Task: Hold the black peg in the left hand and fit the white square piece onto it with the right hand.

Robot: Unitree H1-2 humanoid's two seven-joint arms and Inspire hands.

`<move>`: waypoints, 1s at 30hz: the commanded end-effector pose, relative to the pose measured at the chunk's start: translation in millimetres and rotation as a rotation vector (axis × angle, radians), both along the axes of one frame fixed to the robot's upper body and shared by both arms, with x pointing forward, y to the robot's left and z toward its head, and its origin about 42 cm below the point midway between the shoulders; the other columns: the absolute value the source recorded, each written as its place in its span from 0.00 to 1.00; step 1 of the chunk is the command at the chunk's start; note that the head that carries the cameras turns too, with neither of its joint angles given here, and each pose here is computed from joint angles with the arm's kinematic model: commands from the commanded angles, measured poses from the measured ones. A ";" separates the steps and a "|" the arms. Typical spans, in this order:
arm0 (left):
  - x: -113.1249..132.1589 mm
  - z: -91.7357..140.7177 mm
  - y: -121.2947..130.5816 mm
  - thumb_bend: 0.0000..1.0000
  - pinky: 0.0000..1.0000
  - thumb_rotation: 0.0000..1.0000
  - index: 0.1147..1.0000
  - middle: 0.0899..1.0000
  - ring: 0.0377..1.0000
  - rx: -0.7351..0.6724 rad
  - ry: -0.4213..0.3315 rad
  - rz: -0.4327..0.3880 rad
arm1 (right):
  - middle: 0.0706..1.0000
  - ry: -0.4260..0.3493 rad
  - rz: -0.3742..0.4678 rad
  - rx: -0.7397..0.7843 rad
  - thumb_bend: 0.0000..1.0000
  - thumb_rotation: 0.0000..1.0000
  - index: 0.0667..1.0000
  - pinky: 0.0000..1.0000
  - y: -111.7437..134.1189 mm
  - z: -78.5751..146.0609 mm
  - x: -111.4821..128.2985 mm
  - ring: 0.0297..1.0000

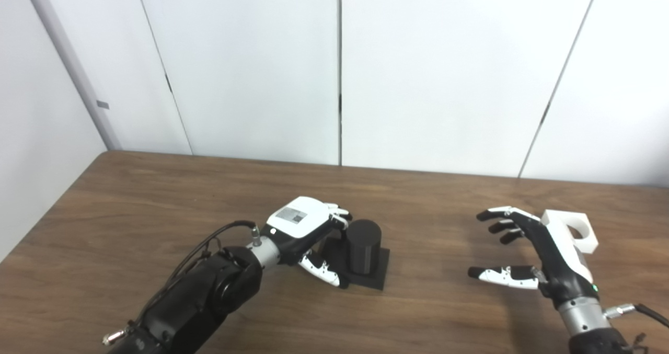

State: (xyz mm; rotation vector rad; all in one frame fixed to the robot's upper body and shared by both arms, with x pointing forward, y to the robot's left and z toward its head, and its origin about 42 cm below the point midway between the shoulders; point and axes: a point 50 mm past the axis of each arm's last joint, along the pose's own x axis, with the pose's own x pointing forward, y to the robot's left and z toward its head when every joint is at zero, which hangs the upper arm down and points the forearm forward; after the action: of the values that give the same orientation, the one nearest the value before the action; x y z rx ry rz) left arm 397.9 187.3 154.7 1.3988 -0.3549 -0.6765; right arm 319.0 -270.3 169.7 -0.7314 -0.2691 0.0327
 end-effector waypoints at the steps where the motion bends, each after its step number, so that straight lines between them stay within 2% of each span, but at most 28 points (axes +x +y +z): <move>1: -31.2 -55.6 -11.6 0.52 0.76 0.08 0.43 0.85 0.89 0.167 0.166 -0.070 | 0.71 -0.114 0.015 0.002 0.64 0.00 0.63 0.55 3.0 22.9 6.7 0.64; 5: -33.0 -59.9 -11.9 0.52 0.77 0.08 0.43 0.86 0.88 0.183 0.162 -0.094 | 0.71 -0.117 0.025 -0.031 0.64 0.00 0.64 0.55 3.6 31.8 9.2 0.66; 8: -34.7 -62.3 -8.9 0.52 0.77 0.07 0.43 0.85 0.87 0.197 0.159 -0.104 | 0.75 -0.060 0.045 -0.154 0.67 0.03 0.68 0.60 -0.3 48.6 14.6 0.72; 13: -36.5 -63.6 1.7 0.52 0.78 0.07 0.43 0.86 0.88 0.184 0.171 -0.094 | 0.83 0.029 0.051 -0.297 0.75 0.07 0.76 0.61 -7.0 72.5 23.4 0.78; 15: -37.1 -64.1 6.7 0.52 0.78 0.07 0.43 0.86 0.88 0.178 0.174 -0.088 | 0.83 0.043 0.039 -0.361 0.79 0.05 0.77 0.60 -12.1 81.0 29.0 0.78; 17: -37.6 -64.0 12.0 0.52 0.79 0.07 0.43 0.86 0.88 0.178 0.180 -0.080 | 0.85 0.060 0.015 -0.448 0.80 0.06 0.78 0.64 -19.4 91.1 35.8 0.80; 19: -37.5 -64.4 16.4 0.52 0.80 0.07 0.43 0.86 0.88 0.183 0.182 -0.076 | 0.86 0.083 -0.003 -0.490 0.81 0.09 0.78 0.67 -23.5 98.2 40.5 0.82; 23: -37.5 -65.7 22.8 0.52 0.78 0.07 0.43 0.84 0.86 0.174 0.167 -0.080 | 0.88 0.134 -0.022 -0.538 0.85 0.18 0.79 0.68 -34.5 110.4 50.5 0.84; 27: -37.8 -68.3 28.9 0.52 0.77 0.06 0.43 0.83 0.85 0.159 0.162 -0.086 | 0.89 0.161 -0.072 -0.614 0.86 0.18 0.80 0.71 -47.2 119.7 61.5 0.85; 30: -38.2 -68.0 32.9 0.52 0.75 0.06 0.43 0.82 0.85 0.155 0.156 -0.092 | 0.89 0.174 -0.120 -0.686 0.89 0.21 0.87 0.74 -56.6 124.6 72.3 0.86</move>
State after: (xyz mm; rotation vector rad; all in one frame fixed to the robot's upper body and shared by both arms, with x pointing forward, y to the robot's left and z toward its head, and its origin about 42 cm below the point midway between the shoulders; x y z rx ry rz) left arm 394.8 197.3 145.3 1.3825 -0.4323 -0.6935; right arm 381.8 -318.2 265.9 -1.3519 0.0030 0.1506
